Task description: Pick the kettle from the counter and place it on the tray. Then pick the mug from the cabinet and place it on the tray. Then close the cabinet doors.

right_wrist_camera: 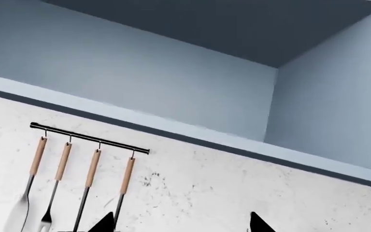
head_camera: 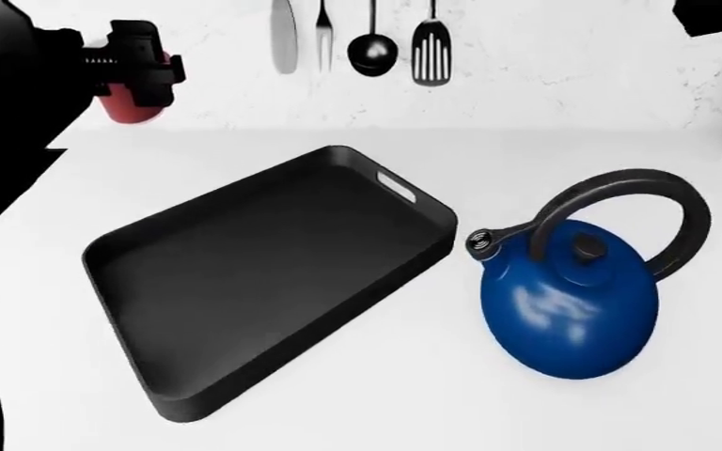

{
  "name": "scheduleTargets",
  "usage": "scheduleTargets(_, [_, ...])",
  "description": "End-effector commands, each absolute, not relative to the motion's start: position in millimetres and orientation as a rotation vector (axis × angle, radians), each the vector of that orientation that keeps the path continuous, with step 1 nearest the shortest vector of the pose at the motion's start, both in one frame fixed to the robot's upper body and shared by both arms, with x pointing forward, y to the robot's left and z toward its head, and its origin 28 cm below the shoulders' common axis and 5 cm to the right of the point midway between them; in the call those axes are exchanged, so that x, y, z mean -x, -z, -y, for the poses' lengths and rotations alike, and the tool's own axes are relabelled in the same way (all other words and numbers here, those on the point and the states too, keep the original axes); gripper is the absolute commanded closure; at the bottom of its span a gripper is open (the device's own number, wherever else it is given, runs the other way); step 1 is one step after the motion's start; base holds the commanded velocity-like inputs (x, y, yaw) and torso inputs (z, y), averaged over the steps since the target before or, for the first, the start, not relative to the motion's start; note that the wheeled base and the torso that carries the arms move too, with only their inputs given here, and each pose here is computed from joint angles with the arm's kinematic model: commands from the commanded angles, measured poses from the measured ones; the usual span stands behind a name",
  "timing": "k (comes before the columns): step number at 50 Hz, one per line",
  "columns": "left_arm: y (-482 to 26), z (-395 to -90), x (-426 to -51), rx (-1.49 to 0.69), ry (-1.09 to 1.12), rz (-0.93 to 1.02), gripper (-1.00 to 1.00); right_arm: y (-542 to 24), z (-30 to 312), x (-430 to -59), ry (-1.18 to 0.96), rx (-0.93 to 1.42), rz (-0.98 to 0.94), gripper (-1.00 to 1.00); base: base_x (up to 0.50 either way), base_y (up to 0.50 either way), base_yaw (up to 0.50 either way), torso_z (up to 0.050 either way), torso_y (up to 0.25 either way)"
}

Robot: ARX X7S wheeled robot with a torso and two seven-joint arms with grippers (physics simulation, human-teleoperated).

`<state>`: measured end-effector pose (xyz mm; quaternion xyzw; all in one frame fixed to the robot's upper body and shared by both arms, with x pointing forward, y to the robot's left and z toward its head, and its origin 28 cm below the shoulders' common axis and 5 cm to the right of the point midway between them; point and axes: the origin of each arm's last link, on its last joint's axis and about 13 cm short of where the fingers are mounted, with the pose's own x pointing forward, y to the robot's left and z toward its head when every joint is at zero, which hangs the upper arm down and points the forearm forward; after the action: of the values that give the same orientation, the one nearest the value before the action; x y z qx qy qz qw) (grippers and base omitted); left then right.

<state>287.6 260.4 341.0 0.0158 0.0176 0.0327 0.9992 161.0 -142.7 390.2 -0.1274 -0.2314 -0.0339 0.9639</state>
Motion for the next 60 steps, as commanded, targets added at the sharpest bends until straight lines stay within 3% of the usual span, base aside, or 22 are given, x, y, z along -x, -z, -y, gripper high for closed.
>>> scheduleTargets(1, [-338.8,-262.8,-288.4,-0.023,-0.072,-0.035,1.00,-404.4,142.7,-154.8,0.058,0.262,0.483,-1.00,0.50,0.00,0.00,0.000,0.010])
scheduleTargets(14, [-329.0,-254.4,-294.4,-0.035,-0.028,-0.038,1.00,-398.6,145.3,-157.5,0.077,0.258,0.480,-1.00,0.20,0.00,0.00,0.000,0.001])
scheduleTargets(34, [-315.5,-199.8,-309.9,-0.089,0.152,-0.060,1.00,-391.7,146.5,-160.1,0.086,0.264,0.472,-1.00,0.00,0.00,0.00,0.000,0.000])
scheduleTargets(60, [-276.1,-151.1,-337.7,-0.116,0.230,-0.155,1.00,-384.9,150.1,-164.0,0.095,0.263,0.459,-1.00,0.00,0.00,0.00,0.000,0.000])
